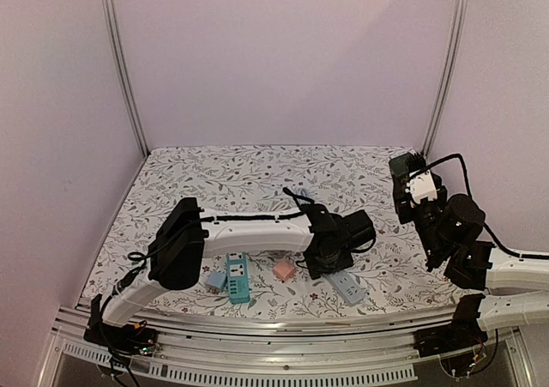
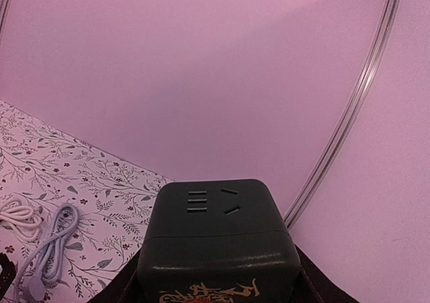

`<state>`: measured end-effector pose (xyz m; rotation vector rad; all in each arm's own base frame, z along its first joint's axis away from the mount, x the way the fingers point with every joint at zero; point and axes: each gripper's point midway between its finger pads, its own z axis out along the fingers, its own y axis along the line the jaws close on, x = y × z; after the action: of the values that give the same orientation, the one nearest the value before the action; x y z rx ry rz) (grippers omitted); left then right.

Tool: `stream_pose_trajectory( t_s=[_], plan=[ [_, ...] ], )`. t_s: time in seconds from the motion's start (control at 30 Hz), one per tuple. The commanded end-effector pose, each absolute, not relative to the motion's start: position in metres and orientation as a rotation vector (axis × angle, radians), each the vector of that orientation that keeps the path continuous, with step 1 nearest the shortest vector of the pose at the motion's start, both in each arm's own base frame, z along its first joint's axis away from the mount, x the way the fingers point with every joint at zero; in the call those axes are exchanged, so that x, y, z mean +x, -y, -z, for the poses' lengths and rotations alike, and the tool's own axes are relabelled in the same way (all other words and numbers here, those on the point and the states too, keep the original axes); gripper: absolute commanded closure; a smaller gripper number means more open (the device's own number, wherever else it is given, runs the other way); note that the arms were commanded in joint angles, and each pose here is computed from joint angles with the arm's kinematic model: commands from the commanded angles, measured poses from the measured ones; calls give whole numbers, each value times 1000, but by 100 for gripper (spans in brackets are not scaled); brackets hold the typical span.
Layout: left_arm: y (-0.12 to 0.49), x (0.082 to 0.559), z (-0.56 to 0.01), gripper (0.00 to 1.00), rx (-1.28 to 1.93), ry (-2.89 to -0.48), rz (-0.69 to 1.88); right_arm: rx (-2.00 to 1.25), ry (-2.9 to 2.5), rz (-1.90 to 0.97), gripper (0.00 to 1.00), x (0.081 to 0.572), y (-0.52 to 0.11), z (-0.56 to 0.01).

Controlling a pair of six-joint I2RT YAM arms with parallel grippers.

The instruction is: Insert the plug

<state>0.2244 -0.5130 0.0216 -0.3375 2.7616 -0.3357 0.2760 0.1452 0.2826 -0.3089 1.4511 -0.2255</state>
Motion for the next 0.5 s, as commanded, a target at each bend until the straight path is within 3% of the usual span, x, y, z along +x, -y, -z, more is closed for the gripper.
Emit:
stream_pose_trajectory(
  t_s=[0.0,0.2,0.47],
  plan=[
    [496,220,2,49,-220,-2805,193,-271,-1431,187,100,274,-142,-288],
    [485,239,-2,61,-62,-2746,203,-273,-1434,181,100,274,-143,-287],
    [472,265,-14,62,301,-2671,239,-285,-1441,194,100,275,-144,-284]
  ],
)
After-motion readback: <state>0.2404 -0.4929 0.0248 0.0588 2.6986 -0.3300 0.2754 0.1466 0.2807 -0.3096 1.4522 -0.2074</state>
